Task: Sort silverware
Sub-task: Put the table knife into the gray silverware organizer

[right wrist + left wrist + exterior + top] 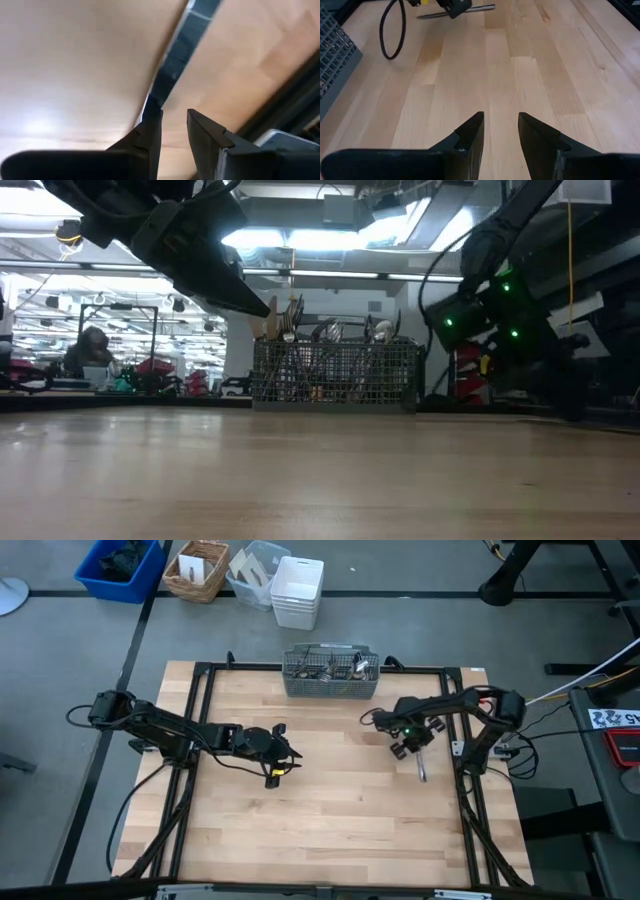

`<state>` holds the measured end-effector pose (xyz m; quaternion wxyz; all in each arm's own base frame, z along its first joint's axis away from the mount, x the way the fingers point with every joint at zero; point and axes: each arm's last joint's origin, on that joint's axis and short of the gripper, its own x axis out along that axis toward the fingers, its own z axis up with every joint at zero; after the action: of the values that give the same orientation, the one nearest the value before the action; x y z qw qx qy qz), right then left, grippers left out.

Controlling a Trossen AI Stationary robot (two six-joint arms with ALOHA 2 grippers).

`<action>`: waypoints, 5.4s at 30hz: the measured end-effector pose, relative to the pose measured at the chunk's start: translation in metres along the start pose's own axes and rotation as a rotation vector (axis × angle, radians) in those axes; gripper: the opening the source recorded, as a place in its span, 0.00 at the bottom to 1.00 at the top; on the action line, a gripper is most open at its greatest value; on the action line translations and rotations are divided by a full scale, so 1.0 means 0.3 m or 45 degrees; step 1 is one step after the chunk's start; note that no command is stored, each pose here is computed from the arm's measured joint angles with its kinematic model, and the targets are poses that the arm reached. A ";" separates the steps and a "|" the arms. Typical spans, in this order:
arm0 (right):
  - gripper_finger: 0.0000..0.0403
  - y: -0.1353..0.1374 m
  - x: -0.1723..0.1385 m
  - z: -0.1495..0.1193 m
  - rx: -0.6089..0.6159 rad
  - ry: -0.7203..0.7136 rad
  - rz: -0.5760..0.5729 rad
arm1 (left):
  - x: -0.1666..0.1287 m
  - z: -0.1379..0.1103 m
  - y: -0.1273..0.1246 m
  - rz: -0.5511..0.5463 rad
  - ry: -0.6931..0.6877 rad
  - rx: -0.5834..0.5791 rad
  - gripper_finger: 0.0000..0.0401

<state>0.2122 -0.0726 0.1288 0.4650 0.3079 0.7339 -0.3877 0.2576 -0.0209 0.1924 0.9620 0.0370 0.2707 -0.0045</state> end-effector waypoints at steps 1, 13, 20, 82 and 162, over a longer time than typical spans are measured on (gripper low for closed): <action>0.24 0.014 -0.007 -0.005 -0.003 -0.016 0.009 | 0.000 0.000 0.000 0.000 0.000 0.000 0.28; 0.24 0.208 -0.088 -0.070 -0.137 -0.209 0.327 | 0.000 0.000 0.000 0.000 0.000 -0.004 0.28; 0.24 0.305 -0.116 -0.119 -0.229 -0.297 0.506 | 0.000 0.000 0.000 0.000 0.000 -0.004 0.28; 0.24 0.023 -0.354 -0.380 -0.768 -0.663 0.562 | 0.721 0.256 -0.088 -0.157 0.057 0.015 0.28; 0.24 0.020 -0.358 -0.380 -0.758 -0.698 0.555 | 0.518 0.119 -0.014 -0.117 1.038 -0.012 0.07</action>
<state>0.2072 0.0181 0.2565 0.7809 0.1942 0.5814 -0.1201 0.4088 -0.0260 0.1416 0.7747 0.0192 0.6312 -0.0312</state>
